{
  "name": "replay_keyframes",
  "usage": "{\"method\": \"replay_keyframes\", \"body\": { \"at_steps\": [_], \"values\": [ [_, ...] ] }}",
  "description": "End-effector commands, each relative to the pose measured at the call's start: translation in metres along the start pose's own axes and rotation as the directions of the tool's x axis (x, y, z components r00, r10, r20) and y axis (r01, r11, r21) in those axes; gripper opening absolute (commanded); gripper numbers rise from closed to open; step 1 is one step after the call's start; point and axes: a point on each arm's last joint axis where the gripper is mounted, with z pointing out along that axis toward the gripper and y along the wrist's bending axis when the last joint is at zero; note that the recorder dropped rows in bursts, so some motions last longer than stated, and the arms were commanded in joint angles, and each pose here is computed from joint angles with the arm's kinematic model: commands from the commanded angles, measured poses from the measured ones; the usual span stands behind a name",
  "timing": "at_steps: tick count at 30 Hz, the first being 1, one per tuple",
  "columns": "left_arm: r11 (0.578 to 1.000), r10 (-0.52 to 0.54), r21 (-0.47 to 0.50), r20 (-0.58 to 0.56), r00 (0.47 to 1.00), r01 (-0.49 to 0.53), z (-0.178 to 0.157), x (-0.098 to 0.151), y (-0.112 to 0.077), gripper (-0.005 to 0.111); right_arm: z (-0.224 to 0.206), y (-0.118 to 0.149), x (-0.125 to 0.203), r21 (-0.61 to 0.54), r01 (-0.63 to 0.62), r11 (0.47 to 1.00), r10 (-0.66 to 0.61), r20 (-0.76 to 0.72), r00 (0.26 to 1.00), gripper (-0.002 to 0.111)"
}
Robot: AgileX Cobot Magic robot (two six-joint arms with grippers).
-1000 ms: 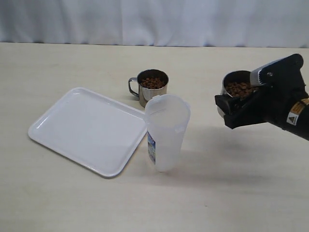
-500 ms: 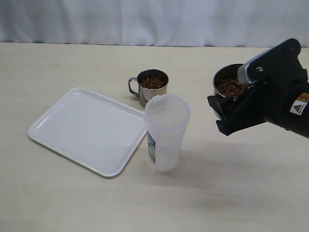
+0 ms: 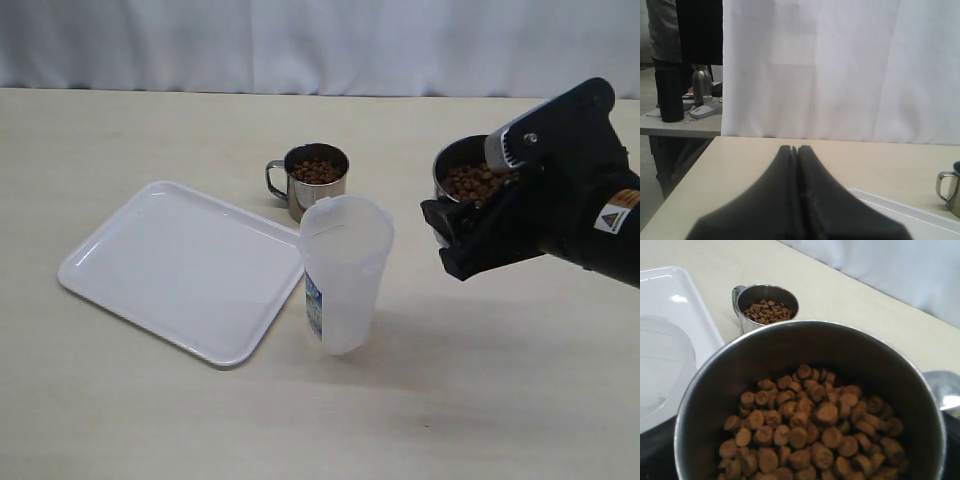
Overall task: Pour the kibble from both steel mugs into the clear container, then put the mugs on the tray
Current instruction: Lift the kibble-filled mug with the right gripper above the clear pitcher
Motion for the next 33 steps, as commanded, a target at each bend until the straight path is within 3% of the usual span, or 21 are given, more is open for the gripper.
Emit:
{"method": "replay_keyframes", "body": {
  "at_steps": [1, 3, 7, 12, 17, 23, 30, 33],
  "values": [
    [1.0, -0.002, 0.002, 0.006, 1.0, 0.002, 0.0, 0.0, 0.0, 0.0, -0.003, -0.001, -0.004, 0.012, -0.017, 1.0, 0.016, 0.032, 0.999, 0.005],
    [1.0, -0.002, 0.002, 0.006, 1.0, 0.002, 0.0, 0.0, 0.0, 0.0, -0.004, -0.001, -0.002, -0.001, 0.075, 0.997, -0.075, 0.036, 0.997, 0.005],
    [1.0, -0.002, 0.002, 0.006, 1.0, 0.002, 0.0, 0.0, 0.0, 0.0, -0.009, -0.011, -0.001, -0.035, 0.007, 0.999, -0.006, 0.041, 0.999, 0.005],
    [1.0, -0.002, 0.002, 0.006, 1.0, 0.002, 0.0, 0.0, 0.0, 0.0, -0.005, 0.0, -0.002, -0.092, 0.113, 0.989, -0.112, 0.023, 0.993, 0.005],
    [1.0, -0.002, 0.002, 0.006, 1.0, 0.002, 0.0, 0.0, 0.0, 0.0, 0.001, -0.001, -0.01, -0.027, 0.145, 0.989, -0.146, -0.055, 0.988, 0.005],
    [1.0, -0.002, 0.002, 0.006, 1.0, 0.002, 0.0, 0.0, 0.0, 0.0, 0.001, 0.001, -0.015, -0.052, 0.217, 0.975, -0.218, -0.009, 0.976, 0.005],
    [1.0, -0.002, 0.002, 0.006, 1.0, 0.002, 0.0, 0.0, 0.0, 0.0, 0.001, -0.007, -0.038, 0.0, 0.271, 0.962, -0.271, 0.027, 0.962, 0.005],
    [1.0, -0.002, 0.002, 0.006, 1.0, 0.002, 0.0, 0.0, 0.0, 0.0, 0.001, -0.002, -0.038, -0.002, 0.35, 0.937, -0.35, 0.014, 0.937, 0.005]
  ]
}}
